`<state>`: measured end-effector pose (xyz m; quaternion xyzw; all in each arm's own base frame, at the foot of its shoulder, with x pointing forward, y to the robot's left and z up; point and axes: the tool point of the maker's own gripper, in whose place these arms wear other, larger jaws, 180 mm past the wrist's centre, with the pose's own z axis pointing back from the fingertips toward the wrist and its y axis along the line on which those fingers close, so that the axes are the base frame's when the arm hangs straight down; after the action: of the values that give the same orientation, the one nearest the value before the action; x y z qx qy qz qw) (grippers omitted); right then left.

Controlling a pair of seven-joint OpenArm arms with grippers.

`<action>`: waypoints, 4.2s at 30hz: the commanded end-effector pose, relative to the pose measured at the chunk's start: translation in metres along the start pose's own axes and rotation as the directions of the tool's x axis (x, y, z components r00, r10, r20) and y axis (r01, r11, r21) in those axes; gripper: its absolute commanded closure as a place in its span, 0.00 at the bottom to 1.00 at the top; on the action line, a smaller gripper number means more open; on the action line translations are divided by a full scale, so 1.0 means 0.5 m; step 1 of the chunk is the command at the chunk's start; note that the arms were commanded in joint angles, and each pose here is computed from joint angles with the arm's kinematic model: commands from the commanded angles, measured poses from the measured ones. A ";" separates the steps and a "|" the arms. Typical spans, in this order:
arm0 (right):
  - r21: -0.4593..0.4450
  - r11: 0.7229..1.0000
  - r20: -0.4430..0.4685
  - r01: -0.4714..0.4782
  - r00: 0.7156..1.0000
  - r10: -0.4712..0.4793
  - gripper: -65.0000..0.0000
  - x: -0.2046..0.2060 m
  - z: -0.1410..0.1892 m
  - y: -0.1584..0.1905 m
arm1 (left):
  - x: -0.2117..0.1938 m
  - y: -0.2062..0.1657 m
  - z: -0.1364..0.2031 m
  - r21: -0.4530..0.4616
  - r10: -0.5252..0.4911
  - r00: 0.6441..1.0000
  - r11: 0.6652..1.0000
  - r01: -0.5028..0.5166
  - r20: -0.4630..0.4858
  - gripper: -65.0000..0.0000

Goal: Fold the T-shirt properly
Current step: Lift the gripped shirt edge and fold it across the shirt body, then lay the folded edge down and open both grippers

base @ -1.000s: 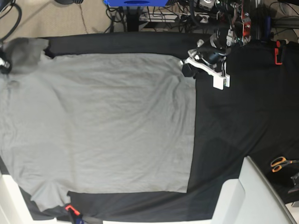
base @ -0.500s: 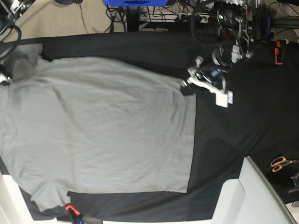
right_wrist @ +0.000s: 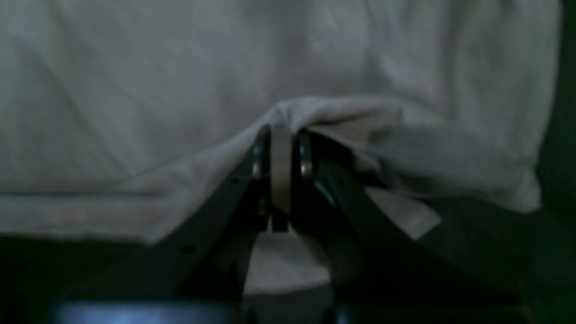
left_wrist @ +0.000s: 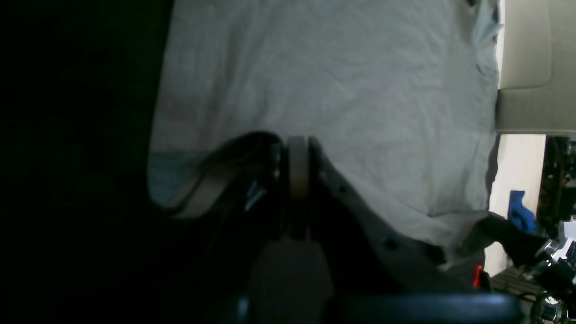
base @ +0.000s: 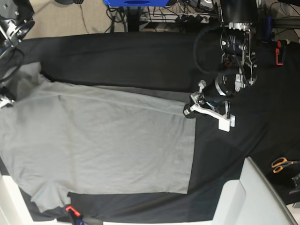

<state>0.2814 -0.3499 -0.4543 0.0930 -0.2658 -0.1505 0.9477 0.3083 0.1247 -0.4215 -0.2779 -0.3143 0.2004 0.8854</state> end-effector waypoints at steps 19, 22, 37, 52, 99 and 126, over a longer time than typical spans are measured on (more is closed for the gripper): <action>0.079 0.996 0.277 -0.045 0.961 0.021 1.00 0.149 -0.022 0.060 | 0.061 0.000 -0.032 -0.003 0.017 0.999 1.000 -0.017 0.034 1.00; 0.079 0.996 0.307 -0.044 0.952 0.017 1.00 0.160 -0.018 0.060 | 0.065 0.006 -0.034 0.027 -0.020 0.999 0.999 0.019 0.035 1.00; 0.097 0.993 0.359 0.068 0.928 -0.099 1.00 0.187 -0.044 0.054 | 0.090 0.000 -0.045 0.060 -0.064 0.996 0.996 0.061 0.059 1.00; 0.101 0.994 0.403 0.046 0.912 -0.083 1.00 0.231 -0.038 0.071 | 0.122 0.001 -0.063 0.064 -0.057 0.991 0.997 0.050 0.117 1.00; 0.156 0.902 0.183 0.402 0.886 -0.427 0.41 -0.058 -0.054 0.131 | 0.074 0.158 0.158 0.236 -0.181 0.978 0.960 0.152 0.104 0.00; 0.195 0.892 0.119 0.407 0.893 -0.434 0.99 -0.024 -0.071 0.156 | 0.071 0.155 0.154 0.231 -0.172 0.979 0.962 0.144 0.106 0.00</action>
<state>0.2948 -0.2599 -0.4847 0.2146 -0.2985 -0.3439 0.8640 0.2602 0.2277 -0.4145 -0.1375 -0.3457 0.1854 0.9095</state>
